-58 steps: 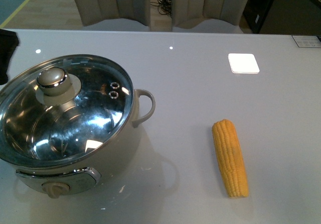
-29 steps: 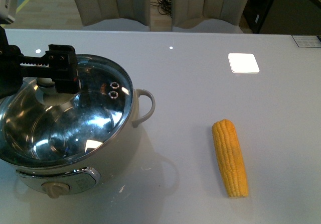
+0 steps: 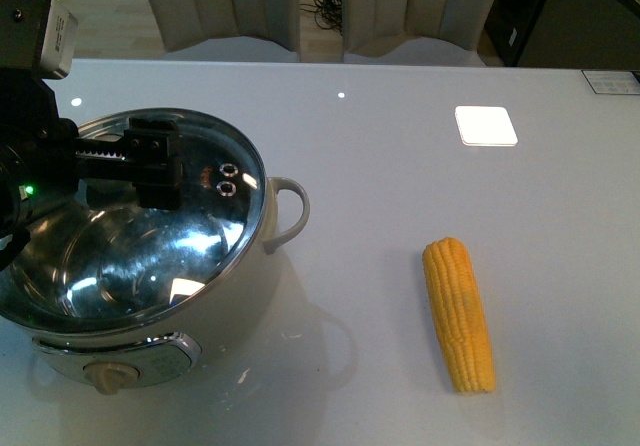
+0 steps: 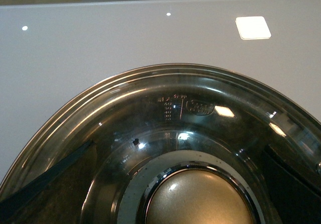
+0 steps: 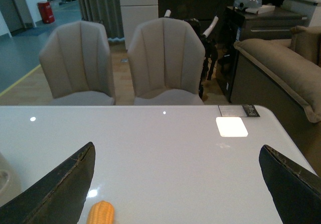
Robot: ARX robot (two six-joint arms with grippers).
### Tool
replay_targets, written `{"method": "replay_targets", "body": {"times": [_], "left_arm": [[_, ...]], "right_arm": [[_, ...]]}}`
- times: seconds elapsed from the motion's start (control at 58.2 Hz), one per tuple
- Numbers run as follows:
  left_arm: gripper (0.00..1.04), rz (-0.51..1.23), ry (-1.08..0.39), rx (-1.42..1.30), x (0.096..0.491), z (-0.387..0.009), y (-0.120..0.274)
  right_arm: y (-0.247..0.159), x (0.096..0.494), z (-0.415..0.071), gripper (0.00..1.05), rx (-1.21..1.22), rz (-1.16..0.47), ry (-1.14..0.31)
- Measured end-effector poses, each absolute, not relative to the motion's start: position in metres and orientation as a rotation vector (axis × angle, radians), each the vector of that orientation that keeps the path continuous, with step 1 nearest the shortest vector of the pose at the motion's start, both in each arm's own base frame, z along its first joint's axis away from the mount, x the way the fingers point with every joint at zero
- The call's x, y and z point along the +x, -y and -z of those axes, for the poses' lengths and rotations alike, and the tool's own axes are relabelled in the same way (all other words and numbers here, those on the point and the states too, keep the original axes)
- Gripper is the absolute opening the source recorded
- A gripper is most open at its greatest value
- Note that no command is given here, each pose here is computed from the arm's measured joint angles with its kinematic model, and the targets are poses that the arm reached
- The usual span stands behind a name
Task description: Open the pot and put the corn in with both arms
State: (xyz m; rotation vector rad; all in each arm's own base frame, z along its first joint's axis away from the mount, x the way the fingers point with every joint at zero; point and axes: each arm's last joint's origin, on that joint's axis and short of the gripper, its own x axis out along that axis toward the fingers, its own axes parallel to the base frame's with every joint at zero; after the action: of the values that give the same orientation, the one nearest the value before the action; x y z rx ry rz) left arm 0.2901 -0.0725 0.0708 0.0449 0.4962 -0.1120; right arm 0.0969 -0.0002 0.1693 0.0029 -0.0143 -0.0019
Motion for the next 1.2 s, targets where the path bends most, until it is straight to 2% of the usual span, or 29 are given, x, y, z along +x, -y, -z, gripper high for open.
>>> {"method": "replay_targets", "body": {"times": [0.481,0.79,1.013,1.202], "left_arm": [[0.98,0.089,-0.504,-0.004,0.289,-0.066,0.075],[0.86,0.093,-0.498,0.007,0.289,-0.066,0.078],[0.68,0.096,-0.490,0.024,0.288,-0.066,0.081],[0.44,0.087,-0.479,0.033,0.288,-0.066,0.083]], "right_arm": [[0.000,0.097,-0.169,0.96,0.003,0.002,0.014],[0.000,0.097,-0.169,0.96,0.003,0.002,0.014],[0.000,0.097,-0.169,0.96,0.003,0.002,0.014],[0.000,0.097,-0.169,0.96,0.003,0.002,0.014]]}}
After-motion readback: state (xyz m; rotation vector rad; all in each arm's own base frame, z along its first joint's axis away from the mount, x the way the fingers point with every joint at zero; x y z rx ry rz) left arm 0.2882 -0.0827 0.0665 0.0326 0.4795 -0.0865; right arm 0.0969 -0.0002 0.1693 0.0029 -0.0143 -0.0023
